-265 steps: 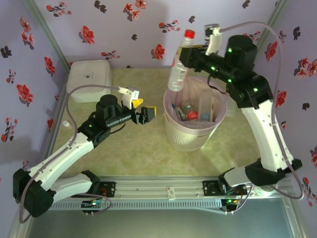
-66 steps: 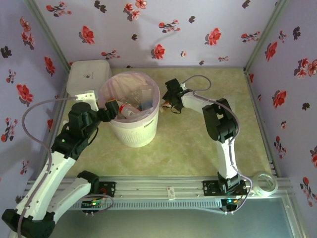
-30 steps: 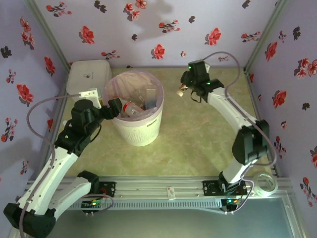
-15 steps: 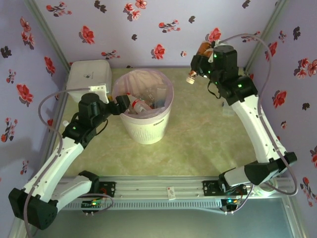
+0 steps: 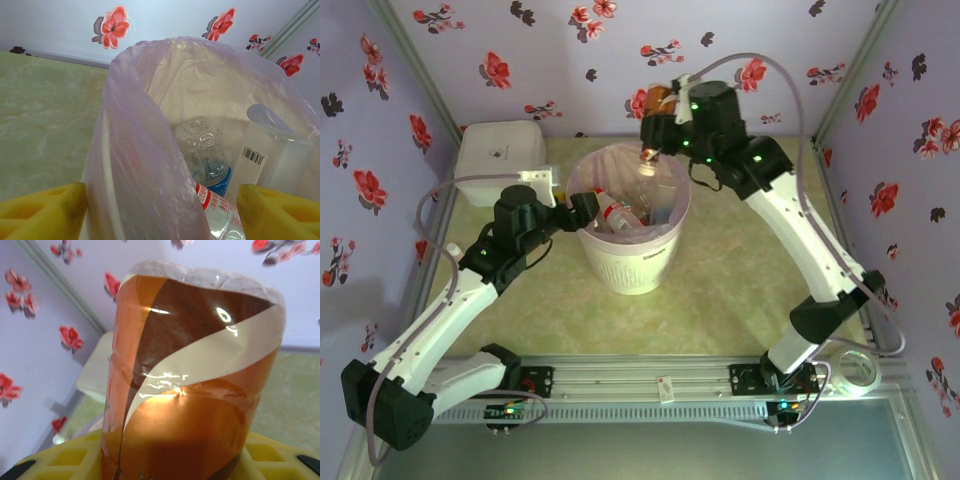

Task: Put the plastic bottles in the bin

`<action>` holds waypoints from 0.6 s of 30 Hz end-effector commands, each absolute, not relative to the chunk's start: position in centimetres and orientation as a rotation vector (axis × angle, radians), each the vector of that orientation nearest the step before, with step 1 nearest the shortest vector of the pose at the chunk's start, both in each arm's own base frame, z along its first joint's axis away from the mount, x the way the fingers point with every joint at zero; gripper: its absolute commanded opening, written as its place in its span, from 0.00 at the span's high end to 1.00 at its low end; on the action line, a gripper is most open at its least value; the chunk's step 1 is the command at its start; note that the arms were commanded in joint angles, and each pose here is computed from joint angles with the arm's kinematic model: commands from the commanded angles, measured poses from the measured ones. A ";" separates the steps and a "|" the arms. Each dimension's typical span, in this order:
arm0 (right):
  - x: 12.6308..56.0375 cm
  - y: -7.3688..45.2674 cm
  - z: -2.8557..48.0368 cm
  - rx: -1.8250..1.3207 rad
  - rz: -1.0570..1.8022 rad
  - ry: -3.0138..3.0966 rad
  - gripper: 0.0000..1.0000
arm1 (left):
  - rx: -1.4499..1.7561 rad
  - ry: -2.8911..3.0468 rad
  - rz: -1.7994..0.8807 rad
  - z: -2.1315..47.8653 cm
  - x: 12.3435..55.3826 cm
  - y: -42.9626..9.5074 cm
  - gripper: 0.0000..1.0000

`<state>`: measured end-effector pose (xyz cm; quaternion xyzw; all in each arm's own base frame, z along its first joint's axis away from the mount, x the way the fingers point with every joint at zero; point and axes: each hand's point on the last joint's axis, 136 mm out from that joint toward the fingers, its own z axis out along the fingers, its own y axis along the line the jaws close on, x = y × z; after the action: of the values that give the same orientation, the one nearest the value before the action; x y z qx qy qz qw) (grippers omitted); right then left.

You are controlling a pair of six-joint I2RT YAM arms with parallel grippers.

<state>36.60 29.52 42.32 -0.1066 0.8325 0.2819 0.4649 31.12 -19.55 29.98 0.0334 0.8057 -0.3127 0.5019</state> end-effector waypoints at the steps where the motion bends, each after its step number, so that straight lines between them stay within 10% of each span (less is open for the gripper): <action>1: 34.4 32.2 40.8 -0.403 0.725 2.113 0.52 | 0.115 1.950 -0.816 30.5 30.7 -20.8 0.22; 18: 32.9 34.6 28.9 -0.628 0.506 2.458 0.52 | 0.066 1.927 -0.822 30.6 31.2 -20.7 0.24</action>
<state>33.35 34.88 29.54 -0.2123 0.9104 0.2160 0.2817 31.36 -19.69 30.05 0.0215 0.8039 -0.3206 0.5005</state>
